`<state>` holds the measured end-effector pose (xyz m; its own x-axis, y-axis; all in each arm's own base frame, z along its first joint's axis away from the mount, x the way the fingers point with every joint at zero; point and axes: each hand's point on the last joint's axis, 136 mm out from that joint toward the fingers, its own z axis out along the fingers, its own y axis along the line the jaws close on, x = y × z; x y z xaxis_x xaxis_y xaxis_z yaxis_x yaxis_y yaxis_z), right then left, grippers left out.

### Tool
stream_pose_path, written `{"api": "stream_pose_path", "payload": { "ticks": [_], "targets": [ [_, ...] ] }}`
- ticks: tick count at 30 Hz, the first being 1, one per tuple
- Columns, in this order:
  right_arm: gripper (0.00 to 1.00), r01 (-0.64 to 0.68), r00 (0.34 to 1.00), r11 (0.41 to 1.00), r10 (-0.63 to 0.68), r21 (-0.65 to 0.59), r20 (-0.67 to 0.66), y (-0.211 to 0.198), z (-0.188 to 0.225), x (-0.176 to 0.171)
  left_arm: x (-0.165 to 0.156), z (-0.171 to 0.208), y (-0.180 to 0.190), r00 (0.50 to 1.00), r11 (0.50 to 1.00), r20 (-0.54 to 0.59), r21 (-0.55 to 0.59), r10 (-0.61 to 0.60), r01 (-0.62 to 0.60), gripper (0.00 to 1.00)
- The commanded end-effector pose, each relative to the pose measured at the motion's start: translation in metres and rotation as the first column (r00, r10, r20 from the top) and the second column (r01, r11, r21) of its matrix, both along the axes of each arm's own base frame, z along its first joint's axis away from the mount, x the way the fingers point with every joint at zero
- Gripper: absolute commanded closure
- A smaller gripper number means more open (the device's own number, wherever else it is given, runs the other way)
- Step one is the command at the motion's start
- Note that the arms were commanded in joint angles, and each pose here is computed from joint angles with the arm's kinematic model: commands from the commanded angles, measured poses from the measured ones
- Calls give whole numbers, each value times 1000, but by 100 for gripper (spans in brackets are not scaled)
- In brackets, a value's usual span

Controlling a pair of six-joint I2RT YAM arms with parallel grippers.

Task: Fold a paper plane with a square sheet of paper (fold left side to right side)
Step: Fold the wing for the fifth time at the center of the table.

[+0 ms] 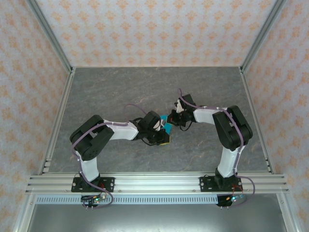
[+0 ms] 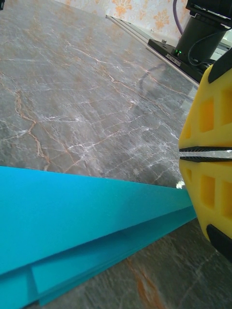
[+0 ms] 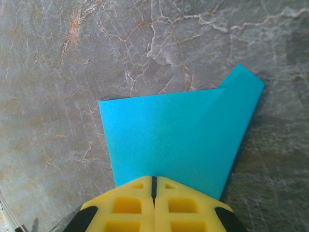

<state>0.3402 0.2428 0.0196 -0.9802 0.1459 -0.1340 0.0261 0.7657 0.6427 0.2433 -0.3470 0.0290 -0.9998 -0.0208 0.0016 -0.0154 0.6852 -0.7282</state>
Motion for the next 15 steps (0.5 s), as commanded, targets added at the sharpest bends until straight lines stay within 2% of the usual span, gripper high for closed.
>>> {"api": "stream_pose_path", "payload": {
  "ticks": [1, 15],
  "targets": [
    [100, 9, 997, 990, -19, -142, -73, -20, -34, -16, -1, -9, 1, 1000, 1000, -3, 8, -1, 1, 87],
    [100, 7, 997, 987, -20, -162, -76, -23, -35, -16, -7, -20, 8, 1000, 999, -19, 36, 1, -1, 87]
  ]
}}
